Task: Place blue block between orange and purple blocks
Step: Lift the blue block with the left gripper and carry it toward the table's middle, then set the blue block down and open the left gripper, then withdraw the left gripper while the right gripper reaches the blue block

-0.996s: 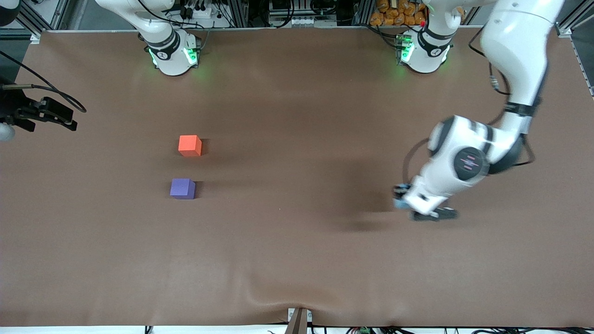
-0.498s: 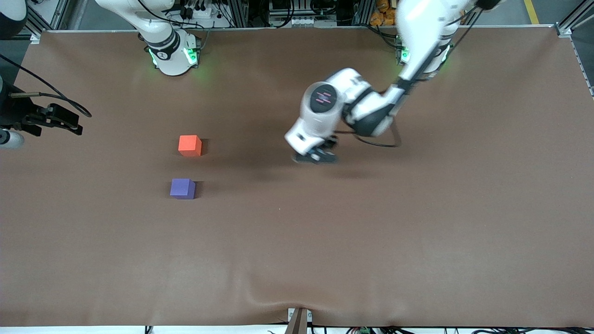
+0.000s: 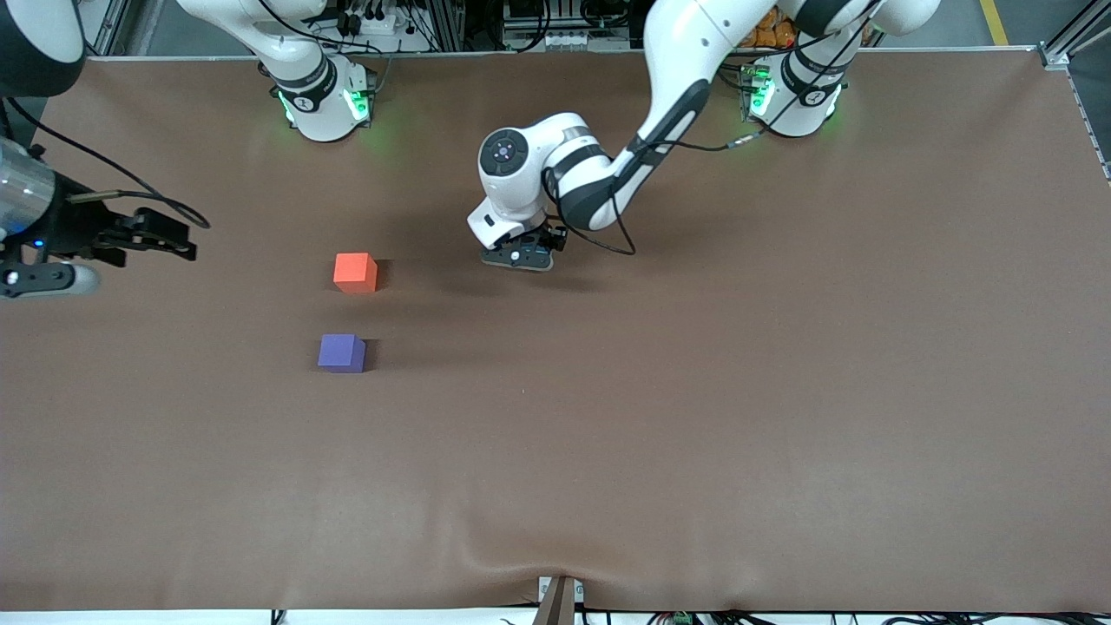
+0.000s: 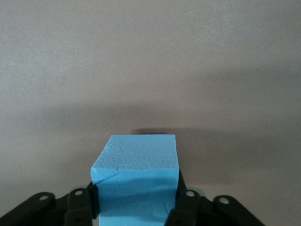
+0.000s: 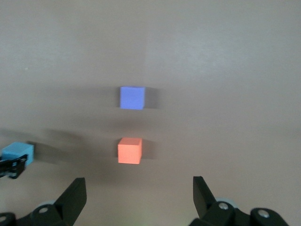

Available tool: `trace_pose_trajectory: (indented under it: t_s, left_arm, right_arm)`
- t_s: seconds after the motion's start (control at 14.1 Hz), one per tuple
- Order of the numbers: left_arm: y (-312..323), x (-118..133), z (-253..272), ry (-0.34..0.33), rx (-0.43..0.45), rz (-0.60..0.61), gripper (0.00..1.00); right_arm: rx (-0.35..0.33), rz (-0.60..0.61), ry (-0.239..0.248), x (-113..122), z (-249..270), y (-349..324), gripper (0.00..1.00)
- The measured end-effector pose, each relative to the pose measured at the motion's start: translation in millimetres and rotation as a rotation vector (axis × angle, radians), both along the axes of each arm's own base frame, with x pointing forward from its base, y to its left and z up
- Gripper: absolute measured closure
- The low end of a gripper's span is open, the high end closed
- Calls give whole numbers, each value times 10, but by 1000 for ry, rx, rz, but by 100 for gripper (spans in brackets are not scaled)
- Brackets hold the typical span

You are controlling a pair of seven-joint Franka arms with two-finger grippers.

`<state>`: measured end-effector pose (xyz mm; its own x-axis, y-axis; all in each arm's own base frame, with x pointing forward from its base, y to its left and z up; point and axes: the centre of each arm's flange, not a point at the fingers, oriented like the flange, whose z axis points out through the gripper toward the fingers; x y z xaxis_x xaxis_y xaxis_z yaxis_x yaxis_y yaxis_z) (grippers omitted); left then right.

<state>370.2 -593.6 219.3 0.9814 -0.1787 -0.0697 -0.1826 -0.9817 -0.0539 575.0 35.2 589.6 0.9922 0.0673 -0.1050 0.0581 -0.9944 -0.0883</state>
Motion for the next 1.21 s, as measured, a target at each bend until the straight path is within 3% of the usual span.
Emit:
trace_pose_trajectory:
  t_s: [0.28, 0.5, 0.71, 1.07, 1.21]
  left_arm:
    - [-98, 192, 338, -67, -45, 12, 0]
    - [-39, 414, 1175, -132, -105, 43, 0]
    - [305, 541, 2226, -180, -112, 72, 0]
    - [1106, 325, 3663, -192, -44, 35, 0]
    - [1599, 364, 4106, -182, -27, 27, 0]
  right_arm:
    - [13, 14, 24, -39, -70, 492, 0]
    - [8, 25, 39, -60, -136, 650, 0]
    - [-4, -20, 58, -90, -203, 808, 0]
    - [-39, -110, 105, -211, -373, 1192, 0]
    - [-52, -130, 127, -272, -469, 1344, 0]
